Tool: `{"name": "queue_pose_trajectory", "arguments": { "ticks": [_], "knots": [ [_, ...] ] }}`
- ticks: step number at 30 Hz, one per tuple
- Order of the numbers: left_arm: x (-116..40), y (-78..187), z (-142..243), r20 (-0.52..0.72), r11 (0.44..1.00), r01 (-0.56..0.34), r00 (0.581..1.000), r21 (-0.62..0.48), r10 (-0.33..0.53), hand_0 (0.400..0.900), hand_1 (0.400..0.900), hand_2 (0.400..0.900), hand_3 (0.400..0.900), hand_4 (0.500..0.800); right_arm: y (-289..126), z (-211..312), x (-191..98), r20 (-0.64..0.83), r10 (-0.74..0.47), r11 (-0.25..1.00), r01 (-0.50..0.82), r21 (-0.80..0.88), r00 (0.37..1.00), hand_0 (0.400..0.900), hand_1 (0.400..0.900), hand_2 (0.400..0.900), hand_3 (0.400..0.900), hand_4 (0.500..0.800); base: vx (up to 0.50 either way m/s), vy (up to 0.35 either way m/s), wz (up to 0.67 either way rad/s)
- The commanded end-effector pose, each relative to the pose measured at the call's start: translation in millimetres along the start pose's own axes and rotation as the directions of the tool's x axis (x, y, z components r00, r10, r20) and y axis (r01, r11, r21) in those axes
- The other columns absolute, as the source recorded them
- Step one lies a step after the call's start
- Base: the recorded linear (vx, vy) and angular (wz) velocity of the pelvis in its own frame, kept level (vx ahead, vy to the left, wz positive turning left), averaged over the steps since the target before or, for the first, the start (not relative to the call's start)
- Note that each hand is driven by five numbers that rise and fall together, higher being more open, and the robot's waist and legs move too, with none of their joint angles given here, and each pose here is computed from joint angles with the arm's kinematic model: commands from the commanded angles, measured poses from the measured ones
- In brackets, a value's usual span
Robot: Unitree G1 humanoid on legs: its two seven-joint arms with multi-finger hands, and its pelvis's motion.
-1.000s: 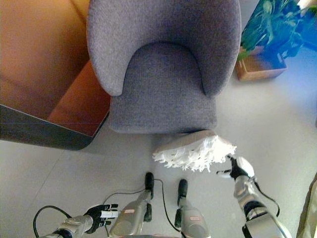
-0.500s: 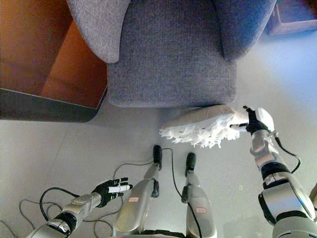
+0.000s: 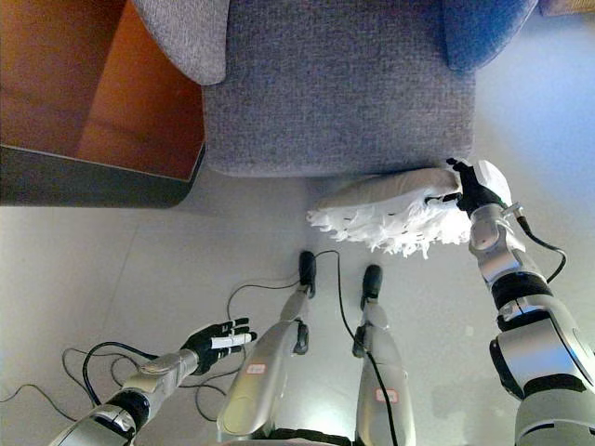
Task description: Pick up the pillow and put it on the sofa.
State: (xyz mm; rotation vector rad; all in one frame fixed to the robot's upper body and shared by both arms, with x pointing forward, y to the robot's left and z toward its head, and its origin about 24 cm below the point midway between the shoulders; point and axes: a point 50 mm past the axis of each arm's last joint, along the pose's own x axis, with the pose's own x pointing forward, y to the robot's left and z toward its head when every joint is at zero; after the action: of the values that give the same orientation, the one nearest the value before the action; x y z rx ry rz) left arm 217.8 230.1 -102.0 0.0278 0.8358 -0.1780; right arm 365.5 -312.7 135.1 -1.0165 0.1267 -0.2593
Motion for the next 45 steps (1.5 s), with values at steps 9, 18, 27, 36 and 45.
{"name": "queue_pose_trajectory", "arguments": {
  "ticks": [9, 18, 27, 36, 45],
  "knots": [
    [-1.3, -5, -12, -0.011, 0.998, -0.001, 1.000, -0.057, 0.000, 0.900, 0.900, 0.900, 0.900, 0.800, -52, 43, 9, 0.155, 0.010, 0.998, 0.001, -0.067, 0.988, 0.900, 0.900, 0.900, 0.900, 0.800, -0.004, 0.006, -0.01],
    [-3.4, 0, -14, -0.013, 0.998, -0.021, 1.000, -0.051, 0.020, 0.900, 0.900, 0.900, 0.900, 0.800, -56, 47, 9, 0.178, 0.034, 0.996, -0.018, -0.088, 0.984, 0.400, 0.400, 0.400, 0.400, 0.500, -0.004, -0.012, 0.01],
    [-3.1, 0, -13, -0.014, 0.999, -0.017, 1.000, -0.046, 0.017, 0.900, 0.900, 0.900, 0.900, 0.800, -64, 53, 8, 0.223, 0.019, 0.998, -0.004, -0.068, 0.975, 0.400, 0.400, 0.400, 0.400, 0.500, 0.000, 0.000, 0.00],
    [-7.0, 5, -24, -0.055, 0.999, -0.030, 0.998, -0.043, 0.028, 0.900, 0.900, 0.900, 0.900, 0.800, -52, 68, 2, 0.323, 0.119, 0.991, -0.091, -0.100, 0.939, 0.400, 0.400, 0.400, 0.400, 0.500, 0.001, 0.001, 0.00],
    [-18.7, 16, -55, -0.188, 0.997, -0.065, 0.981, -0.035, 0.058, 0.900, 0.900, 0.900, 0.900, 0.800, -31, 95, -13, 0.459, 0.224, 0.974, -0.175, -0.147, 0.860, 0.400, 0.400, 0.400, 0.400, 0.500, 0.044, 0.007, 0.03]
  ]
}}
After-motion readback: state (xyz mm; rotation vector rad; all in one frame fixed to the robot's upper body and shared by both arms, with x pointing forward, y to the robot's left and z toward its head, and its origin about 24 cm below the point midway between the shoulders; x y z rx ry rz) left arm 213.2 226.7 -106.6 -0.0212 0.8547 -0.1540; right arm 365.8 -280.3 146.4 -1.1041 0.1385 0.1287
